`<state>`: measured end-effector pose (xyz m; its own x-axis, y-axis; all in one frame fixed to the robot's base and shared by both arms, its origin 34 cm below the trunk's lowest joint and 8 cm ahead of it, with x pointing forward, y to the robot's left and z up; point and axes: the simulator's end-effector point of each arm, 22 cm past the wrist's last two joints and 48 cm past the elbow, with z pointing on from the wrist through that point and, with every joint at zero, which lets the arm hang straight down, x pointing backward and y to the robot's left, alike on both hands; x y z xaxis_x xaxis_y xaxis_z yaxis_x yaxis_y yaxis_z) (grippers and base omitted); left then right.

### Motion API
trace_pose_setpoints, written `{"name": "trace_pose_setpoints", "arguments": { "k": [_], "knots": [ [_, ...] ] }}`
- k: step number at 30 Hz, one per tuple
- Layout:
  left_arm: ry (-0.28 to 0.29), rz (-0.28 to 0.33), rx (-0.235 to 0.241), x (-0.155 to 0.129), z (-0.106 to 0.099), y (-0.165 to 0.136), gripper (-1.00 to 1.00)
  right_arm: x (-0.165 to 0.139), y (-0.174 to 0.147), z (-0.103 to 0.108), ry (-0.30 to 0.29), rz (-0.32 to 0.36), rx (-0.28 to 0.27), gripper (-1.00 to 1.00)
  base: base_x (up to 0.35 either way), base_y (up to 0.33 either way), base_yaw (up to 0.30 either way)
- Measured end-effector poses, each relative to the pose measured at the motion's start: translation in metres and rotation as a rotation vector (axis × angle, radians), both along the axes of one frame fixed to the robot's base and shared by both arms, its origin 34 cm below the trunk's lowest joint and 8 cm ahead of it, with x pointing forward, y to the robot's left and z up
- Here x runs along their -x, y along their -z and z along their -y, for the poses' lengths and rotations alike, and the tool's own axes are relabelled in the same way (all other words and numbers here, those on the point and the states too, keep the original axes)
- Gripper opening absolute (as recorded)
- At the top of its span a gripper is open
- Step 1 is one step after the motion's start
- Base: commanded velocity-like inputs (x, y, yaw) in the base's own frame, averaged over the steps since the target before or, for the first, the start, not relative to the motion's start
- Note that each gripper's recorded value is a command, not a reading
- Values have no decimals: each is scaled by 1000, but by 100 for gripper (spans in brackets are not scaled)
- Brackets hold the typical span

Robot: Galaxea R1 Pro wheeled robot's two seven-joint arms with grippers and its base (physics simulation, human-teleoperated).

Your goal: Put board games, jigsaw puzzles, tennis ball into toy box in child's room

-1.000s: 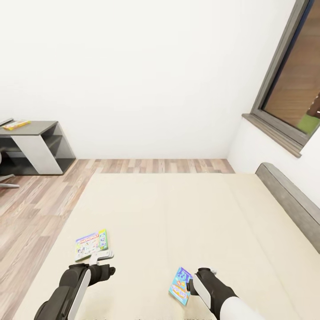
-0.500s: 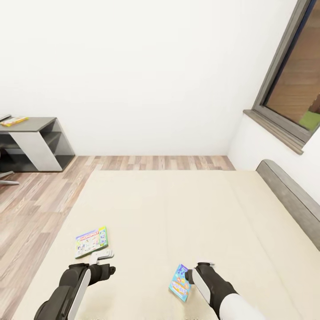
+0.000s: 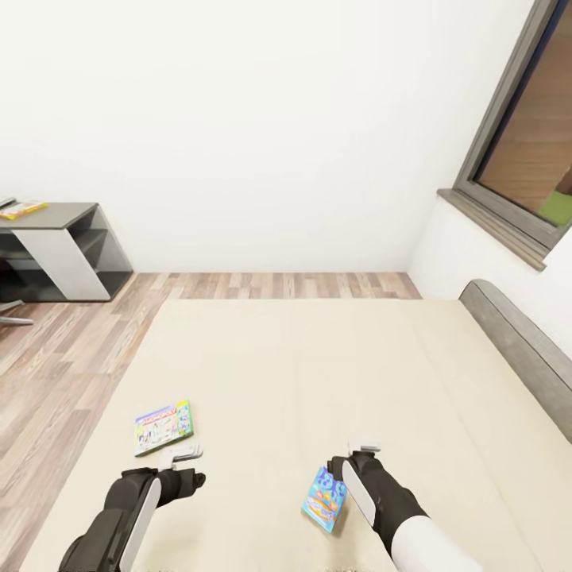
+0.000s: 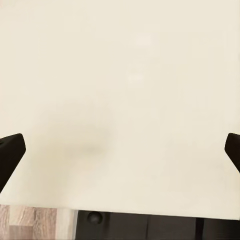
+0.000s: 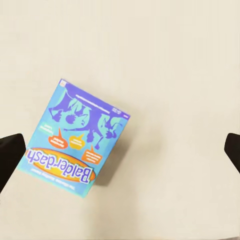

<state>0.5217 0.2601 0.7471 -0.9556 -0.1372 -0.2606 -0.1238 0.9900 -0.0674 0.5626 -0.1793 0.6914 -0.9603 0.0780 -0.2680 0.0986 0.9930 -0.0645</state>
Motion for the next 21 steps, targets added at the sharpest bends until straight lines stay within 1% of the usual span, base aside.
{"name": "trace_pose_setpoints", "arguments": {
  "k": [5,21],
  "knots": [
    [-1,12,-5,-8,-1,-4,100,2,3,0,2,-6,-1,100,0,0,0],
    [0,-8,-3,-5,0,5,100,11,15,0,1,-32,1,100,0,0,0]
  ]
}}
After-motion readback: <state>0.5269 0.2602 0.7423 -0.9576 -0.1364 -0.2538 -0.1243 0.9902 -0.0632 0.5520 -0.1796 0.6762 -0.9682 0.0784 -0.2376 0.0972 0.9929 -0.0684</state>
